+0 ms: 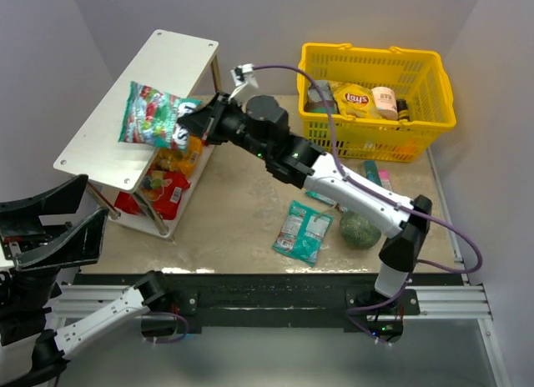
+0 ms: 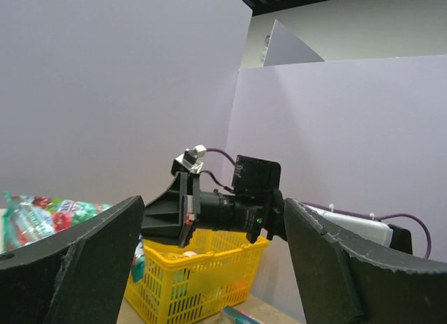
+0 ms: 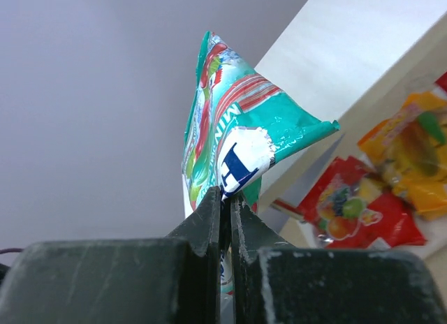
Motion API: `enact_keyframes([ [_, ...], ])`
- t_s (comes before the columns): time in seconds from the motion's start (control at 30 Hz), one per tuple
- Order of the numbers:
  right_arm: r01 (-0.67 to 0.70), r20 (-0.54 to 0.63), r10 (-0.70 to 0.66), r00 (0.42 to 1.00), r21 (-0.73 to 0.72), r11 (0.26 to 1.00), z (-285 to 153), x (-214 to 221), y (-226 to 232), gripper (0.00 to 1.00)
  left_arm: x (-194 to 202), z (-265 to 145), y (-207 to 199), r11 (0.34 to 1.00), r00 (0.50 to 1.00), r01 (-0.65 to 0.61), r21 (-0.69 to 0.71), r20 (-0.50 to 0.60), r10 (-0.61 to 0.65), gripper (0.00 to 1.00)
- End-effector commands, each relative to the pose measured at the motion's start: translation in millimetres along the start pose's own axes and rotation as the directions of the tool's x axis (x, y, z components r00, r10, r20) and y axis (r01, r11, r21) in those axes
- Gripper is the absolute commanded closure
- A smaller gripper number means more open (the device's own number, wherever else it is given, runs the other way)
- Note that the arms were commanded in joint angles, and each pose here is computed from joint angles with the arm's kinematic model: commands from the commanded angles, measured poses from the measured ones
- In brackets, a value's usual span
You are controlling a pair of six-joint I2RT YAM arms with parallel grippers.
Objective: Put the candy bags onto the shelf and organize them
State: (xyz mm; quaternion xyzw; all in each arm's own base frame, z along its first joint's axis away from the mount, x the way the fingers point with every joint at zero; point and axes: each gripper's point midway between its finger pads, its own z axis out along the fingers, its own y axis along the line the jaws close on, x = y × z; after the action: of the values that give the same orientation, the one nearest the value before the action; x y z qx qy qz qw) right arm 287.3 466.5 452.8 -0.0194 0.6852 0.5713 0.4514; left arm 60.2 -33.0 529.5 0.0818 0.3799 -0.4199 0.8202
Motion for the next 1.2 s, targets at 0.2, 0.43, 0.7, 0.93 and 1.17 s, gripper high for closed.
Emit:
enact_keyframes([
  [0.2, -0.228, 0.130, 0.249, 0.960, -0.159, 0.961, 41, 9, 79, 1.00, -12, -7, 10, 0.999, 0.998, -0.016, -0.048, 0.055, 0.018, 0.13],
  [0.43, -0.302, 0.151, 0.322, 0.935, -0.141, 0.943, 64, 19, 87, 1.00, -10, -9, 14, 0.998, 0.998, -0.020, -0.065, 0.052, 0.024, 0.13],
  [0.7, -0.392, 0.154, 0.397, 0.905, -0.063, 0.918, 83, 45, 68, 1.00, -7, -11, 17, 0.997, 0.998, -0.022, -0.078, 0.050, 0.026, 0.13],
  [0.93, -0.408, 0.138, 0.408, 0.902, -0.030, 0.913, 89, 59, 58, 0.98, -10, -15, 19, 0.996, 0.998, -0.019, -0.086, 0.058, 0.024, 0.12],
  [1.17, -0.424, 0.130, 0.420, 0.898, 0.005, 0.906, 82, 65, 53, 0.75, -9, -16, 23, 0.994, 0.998, -0.020, -0.111, 0.056, 0.027, 0.13],
])
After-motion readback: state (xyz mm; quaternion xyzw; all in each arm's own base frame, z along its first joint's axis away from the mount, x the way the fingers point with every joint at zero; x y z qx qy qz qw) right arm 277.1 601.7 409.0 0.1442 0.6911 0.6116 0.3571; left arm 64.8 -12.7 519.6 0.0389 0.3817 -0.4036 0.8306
